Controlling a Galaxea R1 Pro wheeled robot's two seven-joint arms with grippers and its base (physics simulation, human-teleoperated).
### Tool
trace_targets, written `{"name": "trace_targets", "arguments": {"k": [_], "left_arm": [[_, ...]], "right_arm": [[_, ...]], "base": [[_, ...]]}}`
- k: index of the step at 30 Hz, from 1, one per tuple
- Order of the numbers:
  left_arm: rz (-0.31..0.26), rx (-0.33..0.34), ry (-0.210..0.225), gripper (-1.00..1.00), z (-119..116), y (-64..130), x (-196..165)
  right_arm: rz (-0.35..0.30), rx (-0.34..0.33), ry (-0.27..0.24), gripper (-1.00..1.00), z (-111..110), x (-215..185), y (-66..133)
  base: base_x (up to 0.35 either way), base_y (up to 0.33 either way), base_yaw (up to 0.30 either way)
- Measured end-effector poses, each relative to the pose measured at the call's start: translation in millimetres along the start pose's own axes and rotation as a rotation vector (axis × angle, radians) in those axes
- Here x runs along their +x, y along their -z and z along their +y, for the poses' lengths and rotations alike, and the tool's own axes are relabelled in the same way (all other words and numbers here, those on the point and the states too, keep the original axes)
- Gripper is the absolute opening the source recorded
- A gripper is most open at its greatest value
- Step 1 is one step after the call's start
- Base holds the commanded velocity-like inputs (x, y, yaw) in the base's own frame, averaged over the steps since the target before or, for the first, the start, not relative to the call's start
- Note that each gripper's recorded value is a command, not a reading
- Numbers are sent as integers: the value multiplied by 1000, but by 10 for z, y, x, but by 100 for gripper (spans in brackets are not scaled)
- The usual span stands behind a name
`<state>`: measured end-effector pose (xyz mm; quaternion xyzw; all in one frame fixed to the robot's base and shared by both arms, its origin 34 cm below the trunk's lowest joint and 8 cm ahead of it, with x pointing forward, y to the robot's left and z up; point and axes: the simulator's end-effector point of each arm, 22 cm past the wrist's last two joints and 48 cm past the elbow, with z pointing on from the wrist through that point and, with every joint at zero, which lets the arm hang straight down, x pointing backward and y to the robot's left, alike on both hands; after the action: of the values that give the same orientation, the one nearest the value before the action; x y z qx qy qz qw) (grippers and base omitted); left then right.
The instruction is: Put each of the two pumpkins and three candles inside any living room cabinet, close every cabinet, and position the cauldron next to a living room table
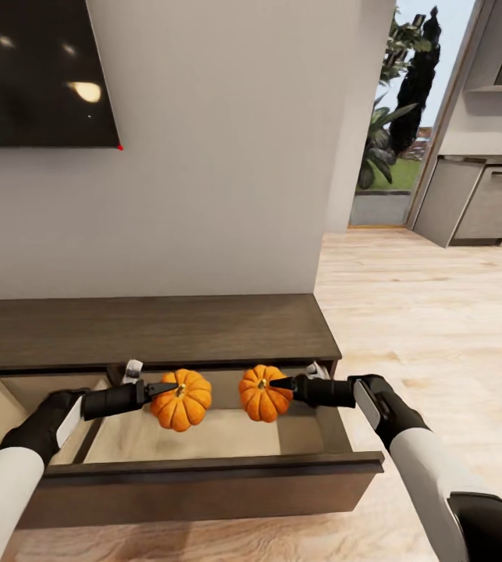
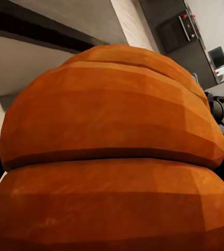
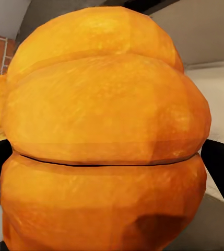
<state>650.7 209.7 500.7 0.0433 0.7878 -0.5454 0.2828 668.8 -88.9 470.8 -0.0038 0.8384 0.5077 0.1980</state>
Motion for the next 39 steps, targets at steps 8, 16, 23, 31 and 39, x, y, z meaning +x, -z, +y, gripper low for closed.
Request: {"name": "trace_targets", "arguments": {"k": [8, 16, 23, 31, 39], "left_arm": [[-7, -6, 9, -100, 117, -43, 143], [-1, -8, 35, -100, 184, -145, 304], [-6, -17, 37, -100, 288, -172, 463], [-6, -18, 47, -100, 306, -161, 489], [-8, -19, 46, -100, 308, -153, 481]], "right_arm": [[4, 32, -43, -100, -306, 205, 4], [11, 44, -62, -100, -428, 349, -37], [12, 71, -63, -100, -494, 376, -53], [-17, 87, -10, -100, -512, 302, -68], [-21, 147, -12, -100, -644, 299, -58]], "base": [[88, 0, 0], [119, 0, 0], [40, 0, 0], [0, 0, 57], [17, 0, 64]]}}
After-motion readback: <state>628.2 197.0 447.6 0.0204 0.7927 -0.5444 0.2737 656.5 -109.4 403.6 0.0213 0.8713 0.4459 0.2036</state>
